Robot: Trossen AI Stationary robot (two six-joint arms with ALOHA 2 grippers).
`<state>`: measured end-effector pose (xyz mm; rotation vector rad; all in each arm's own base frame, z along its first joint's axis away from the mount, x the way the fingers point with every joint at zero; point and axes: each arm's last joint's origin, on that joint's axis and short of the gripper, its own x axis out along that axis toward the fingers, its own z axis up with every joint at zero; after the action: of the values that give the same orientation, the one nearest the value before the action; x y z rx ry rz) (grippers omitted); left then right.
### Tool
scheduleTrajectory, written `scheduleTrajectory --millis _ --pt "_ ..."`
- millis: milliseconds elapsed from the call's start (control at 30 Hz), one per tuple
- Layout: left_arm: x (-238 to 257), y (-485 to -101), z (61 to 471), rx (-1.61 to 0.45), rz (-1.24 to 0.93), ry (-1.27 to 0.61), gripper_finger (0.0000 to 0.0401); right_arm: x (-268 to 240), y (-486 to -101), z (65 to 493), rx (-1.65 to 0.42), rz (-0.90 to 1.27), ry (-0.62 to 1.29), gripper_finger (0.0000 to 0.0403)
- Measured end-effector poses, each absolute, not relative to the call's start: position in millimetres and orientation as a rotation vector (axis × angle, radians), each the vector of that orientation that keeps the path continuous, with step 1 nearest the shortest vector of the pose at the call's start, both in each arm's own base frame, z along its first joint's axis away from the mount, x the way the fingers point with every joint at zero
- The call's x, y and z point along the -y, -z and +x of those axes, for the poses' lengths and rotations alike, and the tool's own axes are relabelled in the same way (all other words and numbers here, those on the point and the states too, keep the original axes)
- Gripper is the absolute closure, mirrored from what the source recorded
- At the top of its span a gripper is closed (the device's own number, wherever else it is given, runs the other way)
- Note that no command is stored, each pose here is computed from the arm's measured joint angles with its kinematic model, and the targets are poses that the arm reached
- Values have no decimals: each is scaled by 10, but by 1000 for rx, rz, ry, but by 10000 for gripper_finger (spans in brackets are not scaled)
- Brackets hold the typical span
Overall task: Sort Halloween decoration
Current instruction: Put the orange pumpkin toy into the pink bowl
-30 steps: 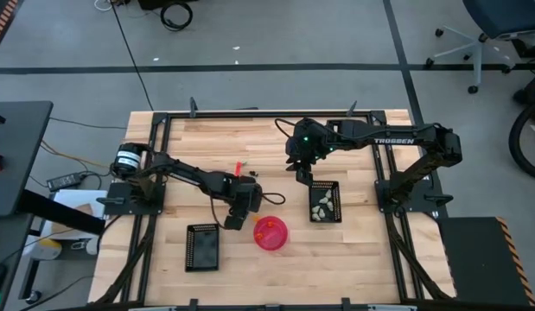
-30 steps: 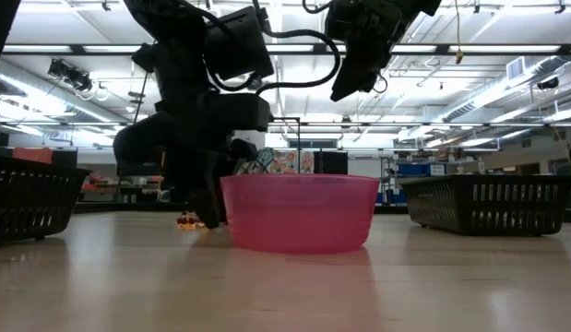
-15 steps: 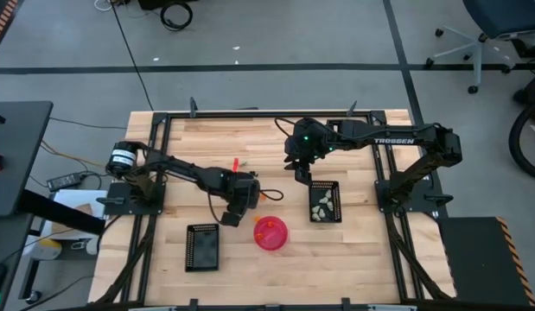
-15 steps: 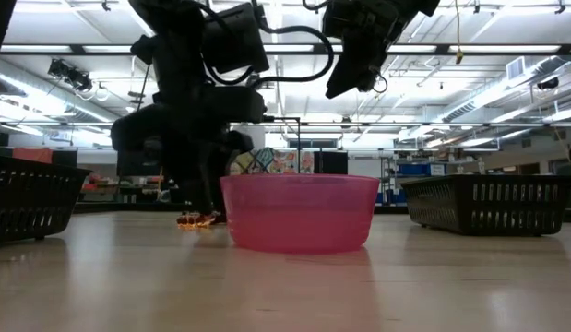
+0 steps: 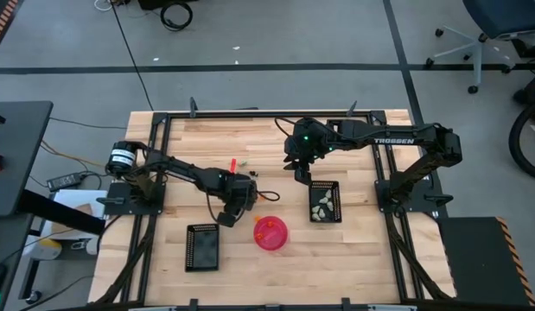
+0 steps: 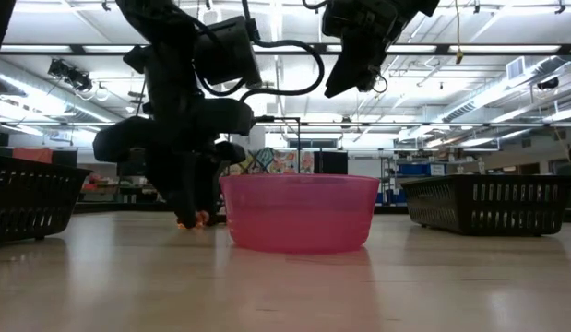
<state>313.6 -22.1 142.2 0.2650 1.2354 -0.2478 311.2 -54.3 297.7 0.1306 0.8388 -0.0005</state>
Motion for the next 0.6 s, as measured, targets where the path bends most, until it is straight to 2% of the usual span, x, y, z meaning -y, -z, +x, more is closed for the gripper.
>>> scheduleTrajectory --millis 467,600 --pt "222 -1395 3147 -1240 270 250 262 544 -2977 3113 -838 135 2 274" --pt "218 -1393 3149 -1240 272 247 297 544 -2977 3113 -838 136 3 274"
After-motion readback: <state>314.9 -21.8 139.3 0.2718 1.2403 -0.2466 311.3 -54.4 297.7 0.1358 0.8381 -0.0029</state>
